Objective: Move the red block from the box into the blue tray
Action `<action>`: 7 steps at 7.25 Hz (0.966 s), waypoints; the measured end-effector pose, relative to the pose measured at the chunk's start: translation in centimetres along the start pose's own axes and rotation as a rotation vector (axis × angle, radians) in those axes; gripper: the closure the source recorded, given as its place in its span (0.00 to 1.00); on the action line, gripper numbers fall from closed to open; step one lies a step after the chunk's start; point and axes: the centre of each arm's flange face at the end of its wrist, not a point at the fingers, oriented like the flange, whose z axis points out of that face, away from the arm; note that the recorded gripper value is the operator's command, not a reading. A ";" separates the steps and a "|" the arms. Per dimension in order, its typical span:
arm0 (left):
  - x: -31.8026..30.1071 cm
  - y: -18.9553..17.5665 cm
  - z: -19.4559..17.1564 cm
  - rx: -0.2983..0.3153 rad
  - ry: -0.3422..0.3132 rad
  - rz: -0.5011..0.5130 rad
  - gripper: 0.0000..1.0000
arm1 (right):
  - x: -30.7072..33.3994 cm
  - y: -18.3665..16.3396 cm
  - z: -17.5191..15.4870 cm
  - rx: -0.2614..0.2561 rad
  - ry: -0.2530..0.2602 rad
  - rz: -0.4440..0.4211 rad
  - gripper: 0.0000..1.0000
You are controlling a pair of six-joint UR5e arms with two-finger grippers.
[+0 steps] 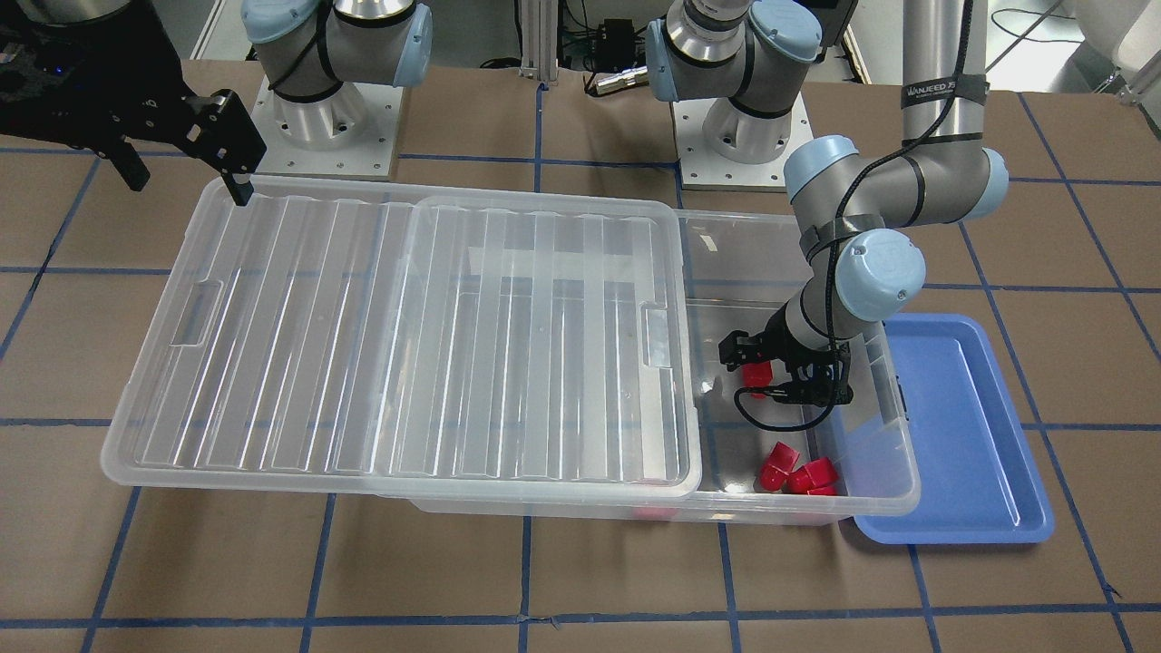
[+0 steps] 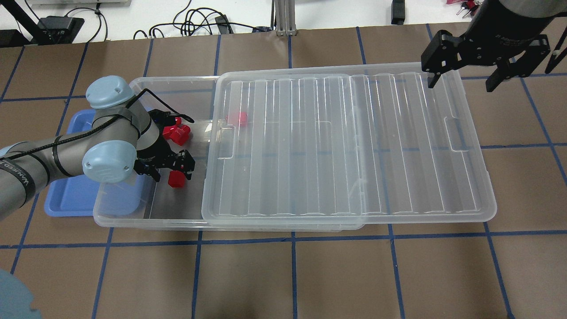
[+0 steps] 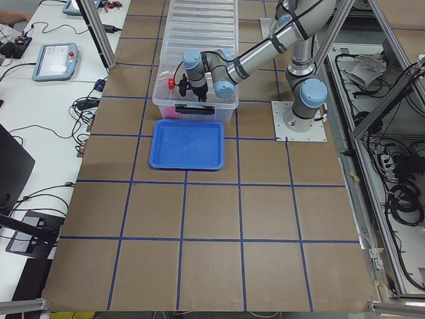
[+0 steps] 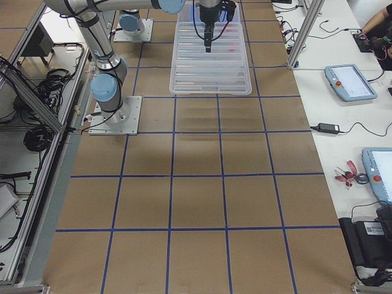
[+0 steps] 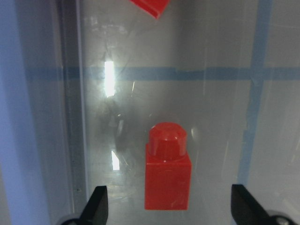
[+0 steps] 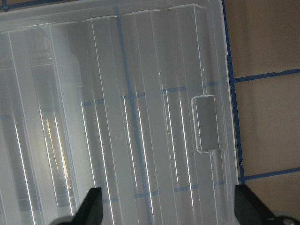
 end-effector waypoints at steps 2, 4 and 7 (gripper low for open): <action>0.0 -0.1 0.3 -0.005 0.001 0.006 1.00 | 0.0 0.0 -0.1 0.000 0.004 -0.003 0.00; -0.2 -0.4 -0.1 0.008 -0.002 0.006 1.00 | 0.1 0.1 -0.1 0.000 0.012 -0.005 0.00; 0.0 -1.2 -6.6 0.063 -0.013 -0.004 1.00 | 0.2 0.2 0.1 -0.016 0.016 -0.008 0.00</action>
